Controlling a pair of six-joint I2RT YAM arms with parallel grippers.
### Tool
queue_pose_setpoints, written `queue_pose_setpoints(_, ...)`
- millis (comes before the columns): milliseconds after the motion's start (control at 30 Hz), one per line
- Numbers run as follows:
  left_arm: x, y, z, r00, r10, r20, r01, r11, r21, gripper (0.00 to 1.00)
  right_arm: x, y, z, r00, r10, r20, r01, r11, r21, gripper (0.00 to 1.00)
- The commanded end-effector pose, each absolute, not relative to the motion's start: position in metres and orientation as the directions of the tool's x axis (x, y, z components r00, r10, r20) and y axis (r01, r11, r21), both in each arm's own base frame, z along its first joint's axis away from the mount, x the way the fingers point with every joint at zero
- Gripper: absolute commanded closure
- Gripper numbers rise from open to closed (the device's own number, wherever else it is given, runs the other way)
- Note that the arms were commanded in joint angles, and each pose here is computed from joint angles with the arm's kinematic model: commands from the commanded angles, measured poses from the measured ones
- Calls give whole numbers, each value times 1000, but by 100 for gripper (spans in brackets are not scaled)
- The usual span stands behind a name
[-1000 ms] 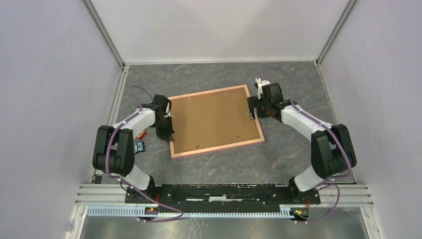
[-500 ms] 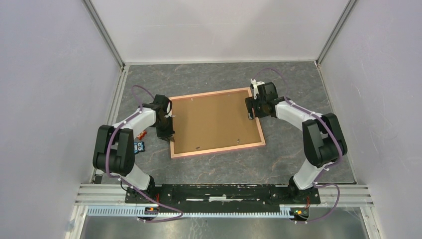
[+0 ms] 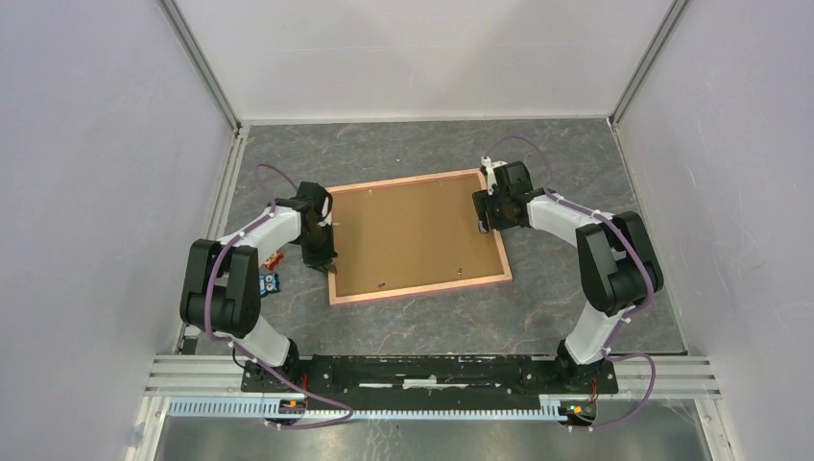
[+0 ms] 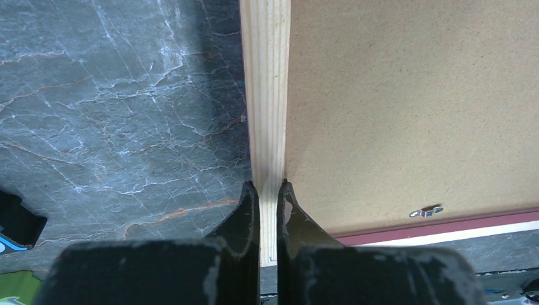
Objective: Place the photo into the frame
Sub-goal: Install the photo frame at the center of the board.
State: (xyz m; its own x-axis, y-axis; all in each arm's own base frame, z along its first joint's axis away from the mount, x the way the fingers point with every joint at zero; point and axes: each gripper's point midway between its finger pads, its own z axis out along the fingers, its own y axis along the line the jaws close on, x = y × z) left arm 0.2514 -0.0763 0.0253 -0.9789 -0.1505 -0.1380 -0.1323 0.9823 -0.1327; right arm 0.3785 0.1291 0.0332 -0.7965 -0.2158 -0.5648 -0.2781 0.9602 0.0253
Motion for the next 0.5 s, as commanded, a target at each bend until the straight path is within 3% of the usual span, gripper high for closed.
queue_pose_setpoints(0, 257, -75, 26, -984, -84, -158, -66, 991, -116, 98, 383, 129, 23, -796, -218, -565, -279, 960, 21, 32)
queue_pose_setpoints(267, 257, -75, 26, -983, -86, -161, -68, 991, -116, 98, 383, 130, 17, -804, -213, -555, -272, 962, 25, 43)
queue_pose_setpoints(400, 257, -75, 26, -983, -88, -159, -69, 991, -119, 98, 381, 130, 16, -812, -204, -548, -264, 964, 34, 58)
queue_pose_setpoints(467, 257, -75, 26, -983, -87, -159, -68, 991, -119, 98, 381, 130, 17, -814, -198, -546, -259, 965, 37, 72)
